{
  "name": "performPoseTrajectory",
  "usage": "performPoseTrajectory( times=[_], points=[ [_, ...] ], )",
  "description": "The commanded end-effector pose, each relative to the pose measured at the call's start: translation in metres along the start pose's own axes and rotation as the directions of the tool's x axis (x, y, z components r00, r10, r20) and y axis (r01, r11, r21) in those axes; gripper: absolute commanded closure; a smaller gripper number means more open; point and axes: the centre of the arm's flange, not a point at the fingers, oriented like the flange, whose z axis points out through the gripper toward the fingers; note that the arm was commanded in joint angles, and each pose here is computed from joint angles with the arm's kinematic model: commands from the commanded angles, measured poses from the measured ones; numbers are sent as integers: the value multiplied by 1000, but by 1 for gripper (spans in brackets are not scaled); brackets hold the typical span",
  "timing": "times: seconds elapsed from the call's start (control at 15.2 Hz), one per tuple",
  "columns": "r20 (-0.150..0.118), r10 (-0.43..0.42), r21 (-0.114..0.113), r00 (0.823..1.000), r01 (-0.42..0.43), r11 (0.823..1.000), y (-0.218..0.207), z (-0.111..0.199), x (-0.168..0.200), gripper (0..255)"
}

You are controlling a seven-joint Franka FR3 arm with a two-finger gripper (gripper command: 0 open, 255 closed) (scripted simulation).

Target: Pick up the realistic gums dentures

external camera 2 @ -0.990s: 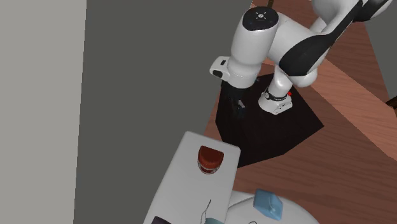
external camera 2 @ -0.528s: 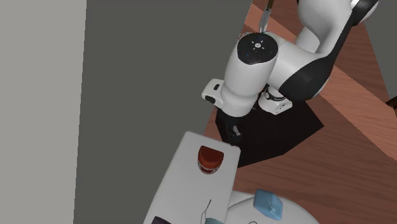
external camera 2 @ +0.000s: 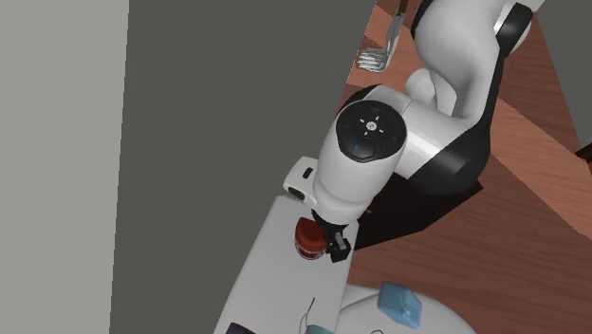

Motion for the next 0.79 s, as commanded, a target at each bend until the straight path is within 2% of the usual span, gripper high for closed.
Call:
performPoseTrajectory(
  times=[0.0,0.33,0.46,0.53,0.73],
  points=[
    [-1,1,0,1000,-1,1000,-4,9,1,0],
    [-1,1,0,1000,-1,1000,-5,39,0,0],
    [-1,1,0,1000,-1,1000,-5,39,0,0],
    [-1,1,0,1000,-1,1000,-5,38,0,255],
    [-1,1,0,1000,-1,1000,-5,38,-1,255]
  ],
)
